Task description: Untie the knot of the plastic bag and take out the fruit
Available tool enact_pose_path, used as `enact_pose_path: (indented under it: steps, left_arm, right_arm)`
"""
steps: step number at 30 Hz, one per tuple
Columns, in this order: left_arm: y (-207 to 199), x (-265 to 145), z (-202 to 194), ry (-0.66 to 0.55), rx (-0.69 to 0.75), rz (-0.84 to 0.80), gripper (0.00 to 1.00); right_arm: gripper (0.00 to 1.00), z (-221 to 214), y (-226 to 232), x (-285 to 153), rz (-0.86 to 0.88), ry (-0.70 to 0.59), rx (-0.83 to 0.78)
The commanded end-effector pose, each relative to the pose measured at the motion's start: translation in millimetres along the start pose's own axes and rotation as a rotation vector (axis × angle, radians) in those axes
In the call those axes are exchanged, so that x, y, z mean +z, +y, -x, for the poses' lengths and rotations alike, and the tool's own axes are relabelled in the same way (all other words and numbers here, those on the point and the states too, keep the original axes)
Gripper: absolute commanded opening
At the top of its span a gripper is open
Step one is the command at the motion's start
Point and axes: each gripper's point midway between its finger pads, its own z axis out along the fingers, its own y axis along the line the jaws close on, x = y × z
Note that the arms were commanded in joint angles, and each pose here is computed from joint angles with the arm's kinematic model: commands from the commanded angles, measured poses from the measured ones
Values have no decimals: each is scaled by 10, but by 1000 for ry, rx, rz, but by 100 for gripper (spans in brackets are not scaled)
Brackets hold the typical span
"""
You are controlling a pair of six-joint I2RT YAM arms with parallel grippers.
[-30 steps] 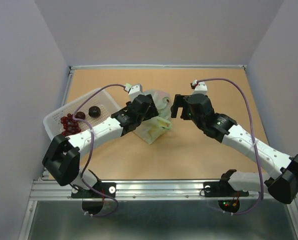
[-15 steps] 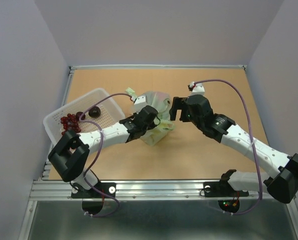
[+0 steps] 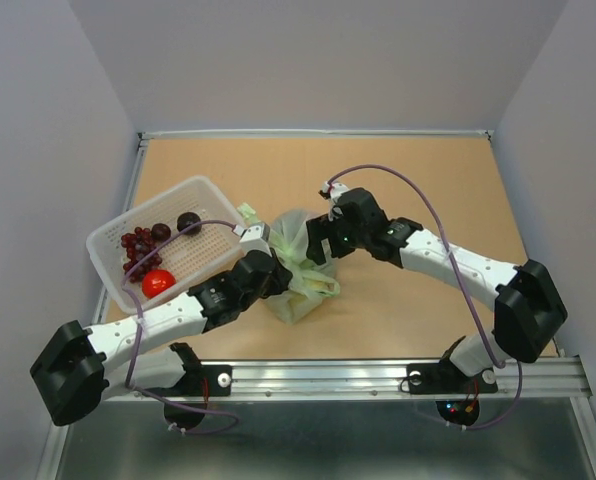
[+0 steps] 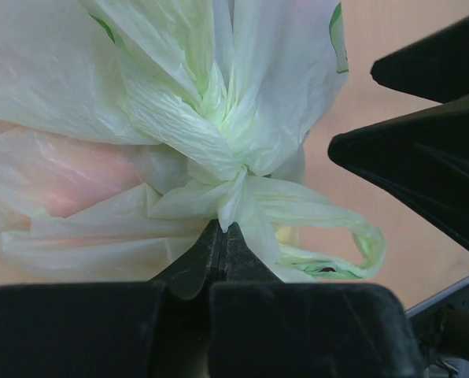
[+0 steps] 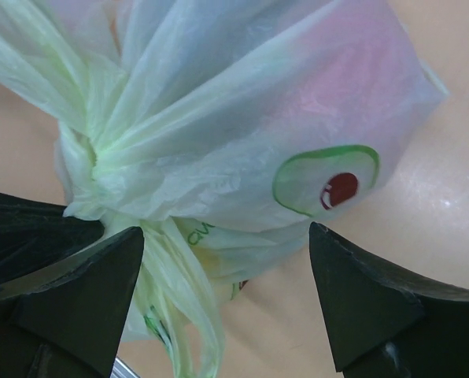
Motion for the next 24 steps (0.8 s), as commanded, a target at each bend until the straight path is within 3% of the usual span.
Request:
enact_pose_path:
  steps: [1,10,13,16,18,22,24]
  left_arm:
    - [-173,-69,22,-5,-9,-88,0]
    - [-229,-162,107,-25,1,-116,0]
    - [-240,-184,93,-17,0,-128,0]
    - [-215,-200,77,-18,-14,-128,0]
    - [-208,-230,82,-23,-30,-133,0]
    - [-154,-250,77,-26,-53,-112,0]
    - [-95,-272,65,-24,-65,-90,0]
  right_arm:
    - [91,473,525,-40,225,-127,-138]
    - [85,249,379,372,181,-64,-172]
    - [74,192,331,451,167,-51,-180]
    - [44,143,321,534,170,-35,-183]
    - [6,110,270,597,145,-26,-169]
    - [1,82,109,617,55,-34,-131]
    - [1,118,-160,563,-85,-71,-98]
